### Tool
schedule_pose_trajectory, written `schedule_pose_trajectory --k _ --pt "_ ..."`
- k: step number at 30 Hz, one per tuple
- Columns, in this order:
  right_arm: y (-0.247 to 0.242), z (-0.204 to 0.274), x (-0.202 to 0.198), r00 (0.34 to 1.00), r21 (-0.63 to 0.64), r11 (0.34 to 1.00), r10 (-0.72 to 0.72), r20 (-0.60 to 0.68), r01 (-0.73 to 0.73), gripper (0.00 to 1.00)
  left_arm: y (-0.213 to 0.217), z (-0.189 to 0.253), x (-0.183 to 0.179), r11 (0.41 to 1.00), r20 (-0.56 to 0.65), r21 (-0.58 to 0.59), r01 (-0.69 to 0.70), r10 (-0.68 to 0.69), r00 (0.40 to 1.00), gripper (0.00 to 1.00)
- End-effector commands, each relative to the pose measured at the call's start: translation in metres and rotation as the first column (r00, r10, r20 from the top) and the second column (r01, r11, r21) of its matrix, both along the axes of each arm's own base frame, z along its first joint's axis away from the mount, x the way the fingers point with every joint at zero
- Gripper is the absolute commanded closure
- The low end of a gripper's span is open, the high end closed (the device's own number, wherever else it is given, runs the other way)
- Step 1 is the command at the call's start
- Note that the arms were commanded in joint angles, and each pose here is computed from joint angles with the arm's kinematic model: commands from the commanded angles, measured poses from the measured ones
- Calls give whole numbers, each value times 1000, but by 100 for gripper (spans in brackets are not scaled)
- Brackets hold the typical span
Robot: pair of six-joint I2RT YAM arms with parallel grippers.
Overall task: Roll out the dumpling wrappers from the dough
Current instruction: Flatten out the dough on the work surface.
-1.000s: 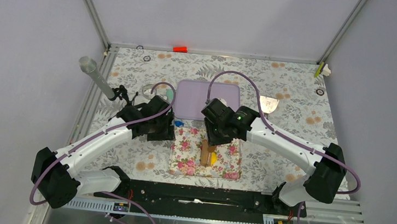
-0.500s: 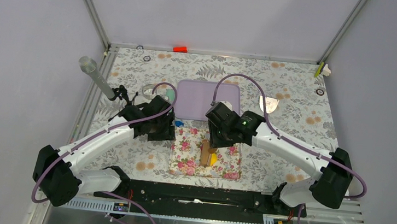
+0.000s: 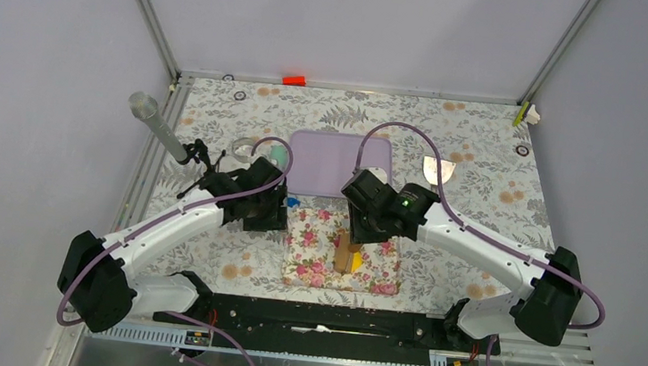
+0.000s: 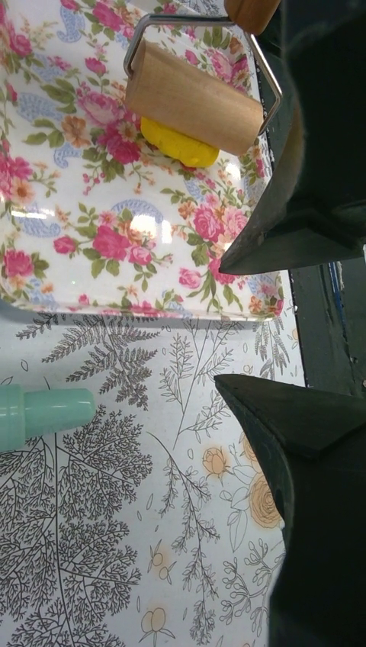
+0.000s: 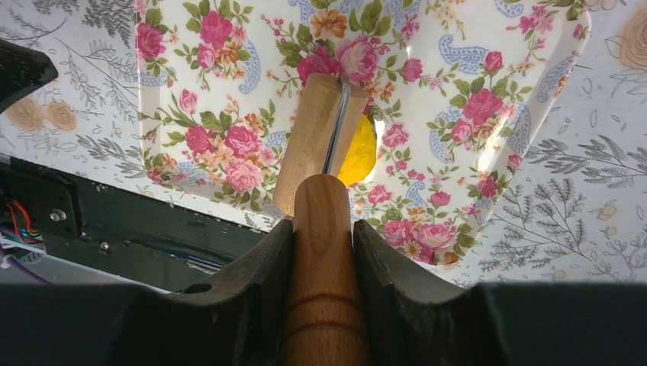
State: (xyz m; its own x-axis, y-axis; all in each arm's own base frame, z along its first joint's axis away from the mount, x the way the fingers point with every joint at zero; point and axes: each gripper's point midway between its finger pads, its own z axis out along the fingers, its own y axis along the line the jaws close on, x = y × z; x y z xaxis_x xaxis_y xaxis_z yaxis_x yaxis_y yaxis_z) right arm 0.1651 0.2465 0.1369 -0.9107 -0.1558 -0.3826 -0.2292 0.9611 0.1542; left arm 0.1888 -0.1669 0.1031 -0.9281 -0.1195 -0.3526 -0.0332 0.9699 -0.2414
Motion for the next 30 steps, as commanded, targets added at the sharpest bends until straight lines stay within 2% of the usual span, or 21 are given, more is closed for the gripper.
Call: schedule_pose_trajectory --k 1,7,10,18,24,30 --pt "-85 -27 -28 993 -373 926 2 -117 -46 100 -3 -5 5 1000 14 -10 5 -5 1000 44" --pt "-73 -21 -26 992 -329 943 19 -121 -58 100 -4 -10 4 1000 2 -10 19 -19 1000 45" --pt "-61 -17 -21 993 -287 956 37 -113 -69 100 -15 -14 -2 997 -21 -64 53 -54 998 45" --pt "-54 -23 -18 991 -295 952 49 -125 -84 100 -36 -36 -19 988 -87 -110 113 -122 989 44" --pt "-54 -22 -17 992 -288 955 42 -119 -75 100 -33 -70 -20 997 -137 -11 76 -77 988 46" --pt "-57 -25 -20 992 -290 955 35 -122 -70 100 -29 -88 -4 998 -106 54 37 -32 994 56"
